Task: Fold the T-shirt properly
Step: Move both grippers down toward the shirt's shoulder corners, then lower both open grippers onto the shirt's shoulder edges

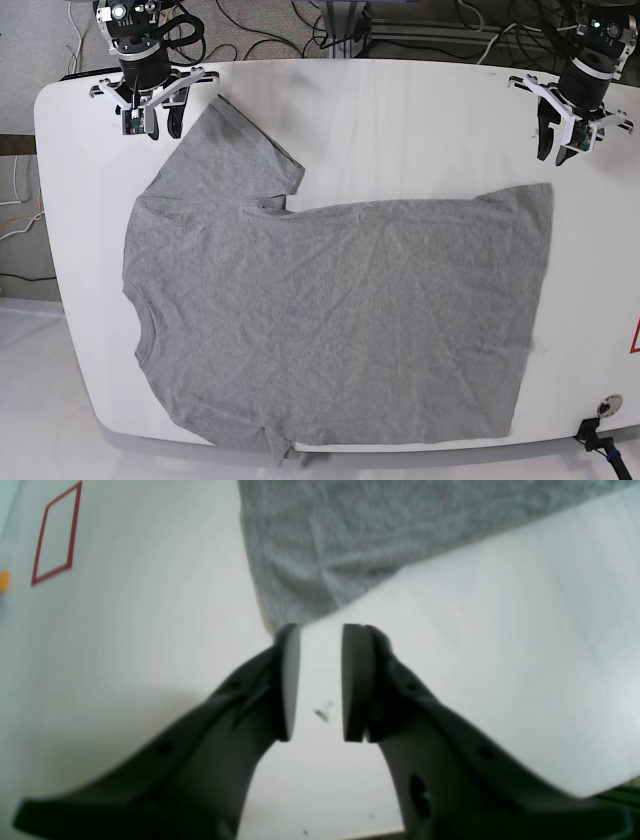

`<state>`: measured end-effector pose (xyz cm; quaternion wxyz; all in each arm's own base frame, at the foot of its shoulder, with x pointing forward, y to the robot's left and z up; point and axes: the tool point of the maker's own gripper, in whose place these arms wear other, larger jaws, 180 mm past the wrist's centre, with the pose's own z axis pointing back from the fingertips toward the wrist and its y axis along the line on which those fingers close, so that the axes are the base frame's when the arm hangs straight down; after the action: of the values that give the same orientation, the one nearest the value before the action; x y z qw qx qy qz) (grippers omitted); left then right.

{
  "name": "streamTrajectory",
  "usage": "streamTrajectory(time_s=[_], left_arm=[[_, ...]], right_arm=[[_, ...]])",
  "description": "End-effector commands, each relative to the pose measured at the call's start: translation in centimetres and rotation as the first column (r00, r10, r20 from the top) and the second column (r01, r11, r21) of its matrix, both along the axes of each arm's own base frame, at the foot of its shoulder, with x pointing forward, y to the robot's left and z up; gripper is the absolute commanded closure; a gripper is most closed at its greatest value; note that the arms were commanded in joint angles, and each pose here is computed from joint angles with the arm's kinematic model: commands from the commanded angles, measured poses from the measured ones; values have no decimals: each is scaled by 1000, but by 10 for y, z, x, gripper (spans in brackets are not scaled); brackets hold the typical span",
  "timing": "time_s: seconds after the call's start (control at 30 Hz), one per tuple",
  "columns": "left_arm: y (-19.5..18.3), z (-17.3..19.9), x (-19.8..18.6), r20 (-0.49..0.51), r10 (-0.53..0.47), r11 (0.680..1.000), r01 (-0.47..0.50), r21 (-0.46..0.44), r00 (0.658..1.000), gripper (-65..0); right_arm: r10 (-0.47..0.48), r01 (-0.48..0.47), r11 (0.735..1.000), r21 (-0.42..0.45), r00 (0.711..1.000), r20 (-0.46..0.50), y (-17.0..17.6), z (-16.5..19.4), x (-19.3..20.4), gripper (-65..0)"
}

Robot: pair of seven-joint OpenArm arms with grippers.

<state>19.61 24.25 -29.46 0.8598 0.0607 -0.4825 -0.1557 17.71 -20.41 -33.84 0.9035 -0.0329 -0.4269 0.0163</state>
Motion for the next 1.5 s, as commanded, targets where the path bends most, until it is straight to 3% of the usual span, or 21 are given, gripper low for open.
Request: streamTrajectory(time_s=[0.0, 0.1, 0.3, 0.53, 0.67, 0.83, 0.9, 1.0, 1.07, 1.2, 1.33, 1.47], left_arm=[[0, 12, 11, 45, -7, 1000, 7, 3, 999, -180], [-4, 12, 20, 33, -9, 1000, 10, -23, 999, -187], [-16, 6, 23, 1, -16, 993, 16, -114, 1000, -262], [-8, -13, 25, -55, 17, 986, -26, -165, 998, -252], [-10, -15, 27, -55, 19, 981, -29, -194, 998, -347], [-15, -10, 29, -35, 11, 975, -19, -220, 999, -385], [-22, -8, 30, -30, 1, 968, -8, -252, 1000, -386], [-28, -3, 35, -15, 6, 954, -10, -300, 1000, -370], [-26, -2, 42, -4, 18, 944, -18, -328, 1000, -369], [-9, -16, 52, -40, 73, 920, -83, -384, 997, -373], [-9, -12, 59, -22, 76, 923, -78, -376, 997, -387], [-9, -7, 64, -6, 67, 925, -64, -374, 998, -380]], right_arm=[[1, -1, 1000, 17, 1000, 25, 2, 3, 5, -185], [7, -8, 999, 33, 1000, 15, 8, -4, 7, -185], [37, -34, 996, 85, 999, -35, 25, -20, 2, -187], [31, -14, 986, 166, 995, -98, 32, -43, -10, -192], [49, -32, 984, 175, 994, -95, 39, -42, -10, -198], [75, -59, 983, 175, 994, -86, 47, -39, -8, -200], [82, -67, 982, 176, 994, -78, 49, -37, -8, -166], [75, -61, 979, 196, 995, -61, 49, -36, -7, -33], [76, -66, 975, 211, 996, -40, 51, -33, -3, -11], [68, -64, 965, 253, 998, -8, 53, -26, 0, -94], [63, -59, 968, 244, 998, -12, 51, -30, 3, -94], [61, -54, 969, 242, 998, -18, 49, -30, 4, -219]])
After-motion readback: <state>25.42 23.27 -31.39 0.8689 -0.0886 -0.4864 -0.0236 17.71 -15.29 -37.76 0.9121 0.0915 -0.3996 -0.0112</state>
